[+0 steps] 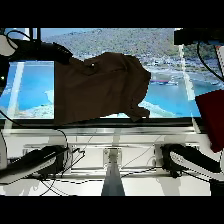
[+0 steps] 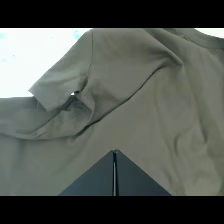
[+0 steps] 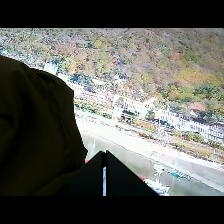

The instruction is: Fold the clothes and pants, and hang the long-sleeved shirts on hangers.

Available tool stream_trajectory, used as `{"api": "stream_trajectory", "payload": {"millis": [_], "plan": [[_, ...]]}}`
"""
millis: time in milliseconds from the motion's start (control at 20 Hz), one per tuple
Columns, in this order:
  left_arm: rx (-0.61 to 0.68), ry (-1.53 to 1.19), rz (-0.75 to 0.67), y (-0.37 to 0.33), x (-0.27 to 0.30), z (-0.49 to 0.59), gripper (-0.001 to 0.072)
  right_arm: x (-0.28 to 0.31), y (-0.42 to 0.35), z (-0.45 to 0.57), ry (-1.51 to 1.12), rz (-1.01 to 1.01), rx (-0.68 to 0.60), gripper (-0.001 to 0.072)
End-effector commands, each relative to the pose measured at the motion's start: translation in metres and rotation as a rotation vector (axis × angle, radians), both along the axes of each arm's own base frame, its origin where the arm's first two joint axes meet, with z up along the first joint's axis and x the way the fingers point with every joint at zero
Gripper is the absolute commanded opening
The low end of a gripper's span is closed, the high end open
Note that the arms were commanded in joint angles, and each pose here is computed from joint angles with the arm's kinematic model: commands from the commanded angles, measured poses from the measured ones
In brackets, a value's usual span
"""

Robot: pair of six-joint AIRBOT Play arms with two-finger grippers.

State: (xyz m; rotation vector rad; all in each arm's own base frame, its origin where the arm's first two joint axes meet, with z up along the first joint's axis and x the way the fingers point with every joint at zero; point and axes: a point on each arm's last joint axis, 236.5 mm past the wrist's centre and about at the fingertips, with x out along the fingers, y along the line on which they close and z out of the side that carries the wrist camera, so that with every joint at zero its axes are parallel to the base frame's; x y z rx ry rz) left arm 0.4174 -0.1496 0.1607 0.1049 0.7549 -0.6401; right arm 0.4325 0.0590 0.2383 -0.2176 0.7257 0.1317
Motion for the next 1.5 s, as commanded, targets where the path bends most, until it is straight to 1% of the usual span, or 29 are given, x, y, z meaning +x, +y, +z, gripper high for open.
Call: {"api": "stream_trajectory", "payload": {"millis": [0,600,1000,1050,1200,1250,1300,1350,1400,1450], "plan": [[0.0,-0.001,0.001,0.0,0.0,0.0,0.0012,0.0,0.0,0.0,-0.001,0.001,0.0,0.0013],[0.0,-0.001,0.001,0.0,0.0,0.0,0.0011,0.0,0.001,0.0,-0.001,0.001,0.001,0.0013],[0.008,0.01,-0.002,0.001,-0.001,-0.003,0.0011,0.008,0.003,0.009,-0.051,0.007,0.01,0.0013],[0.065,0.043,-0.006,0.012,-0.006,-0.014,0.0011,0.008,0.002,0.009,-0.051,0.005,0.007,0.0013],[0.3,0.207,-0.004,0.068,-0.037,-0.052,0.0011,0.008,0.002,0.009,-0.05,0.005,0.007,0.0014],[0.377,0.264,0.031,0.095,-0.045,-0.061,0.0011,0.008,0.002,0.009,-0.05,0.005,0.007,0.0013],[0.41,0.316,0.091,0.12,-0.052,-0.065,0.0011,0.008,0.002,0.009,-0.05,0.005,0.005,0.0013],[0.392,0.373,0.156,0.14,-0.06,-0.069,0.0011,0.008,0.001,0.009,-0.051,0.004,-0.002,0.0013],[0.325,0.417,0.221,0.154,-0.066,-0.071,0.001,0.008,0.0,0.009,-0.05,0.012,-0.013,0.0013],[0.213,0.451,0.276,0.161,-0.073,-0.074,0.0011,0.006,0.0,0.006,-0.039,0.024,-0.031,0.0013]]}}
